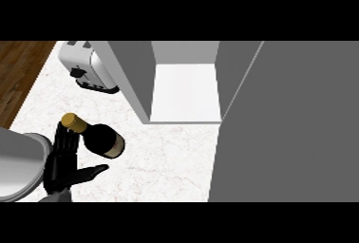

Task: Pick up the wine, place it into the cabinet and close the cabinet

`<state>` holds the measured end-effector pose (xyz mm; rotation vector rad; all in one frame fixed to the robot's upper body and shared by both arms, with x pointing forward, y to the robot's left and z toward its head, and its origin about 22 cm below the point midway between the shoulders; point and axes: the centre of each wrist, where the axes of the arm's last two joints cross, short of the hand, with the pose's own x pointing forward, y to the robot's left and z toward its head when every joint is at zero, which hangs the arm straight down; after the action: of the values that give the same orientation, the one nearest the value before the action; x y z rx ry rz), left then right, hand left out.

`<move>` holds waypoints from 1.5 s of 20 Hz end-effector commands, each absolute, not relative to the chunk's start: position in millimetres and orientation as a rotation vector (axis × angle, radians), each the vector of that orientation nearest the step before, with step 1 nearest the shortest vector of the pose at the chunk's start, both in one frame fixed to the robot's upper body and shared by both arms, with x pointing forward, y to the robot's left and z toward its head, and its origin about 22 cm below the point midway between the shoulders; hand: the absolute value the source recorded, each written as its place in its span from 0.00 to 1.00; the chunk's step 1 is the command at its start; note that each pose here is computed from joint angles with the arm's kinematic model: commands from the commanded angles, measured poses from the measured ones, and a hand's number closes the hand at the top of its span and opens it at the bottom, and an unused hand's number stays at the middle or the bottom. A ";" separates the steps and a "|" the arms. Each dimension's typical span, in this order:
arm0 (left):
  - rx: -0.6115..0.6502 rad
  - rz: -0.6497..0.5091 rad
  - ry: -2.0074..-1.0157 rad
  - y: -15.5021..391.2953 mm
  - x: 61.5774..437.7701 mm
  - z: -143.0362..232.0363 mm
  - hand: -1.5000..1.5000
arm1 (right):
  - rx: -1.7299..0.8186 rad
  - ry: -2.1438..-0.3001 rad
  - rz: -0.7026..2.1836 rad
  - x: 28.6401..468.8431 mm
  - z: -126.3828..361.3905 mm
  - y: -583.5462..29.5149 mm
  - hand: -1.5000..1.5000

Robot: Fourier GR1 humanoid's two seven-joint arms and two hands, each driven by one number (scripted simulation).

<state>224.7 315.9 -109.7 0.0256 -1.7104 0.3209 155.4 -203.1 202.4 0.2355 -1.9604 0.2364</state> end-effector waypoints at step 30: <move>-0.136 0.413 -1.788 295.9 262.1 -147.4 0.00 | 0.282 -1.947 0.258 144.2 206.0 -201.8 0.00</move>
<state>255.8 291.3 -152.7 -0.1175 -1.7074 0.3896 155.9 -204.0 203.8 0.2406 -1.9373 0.2682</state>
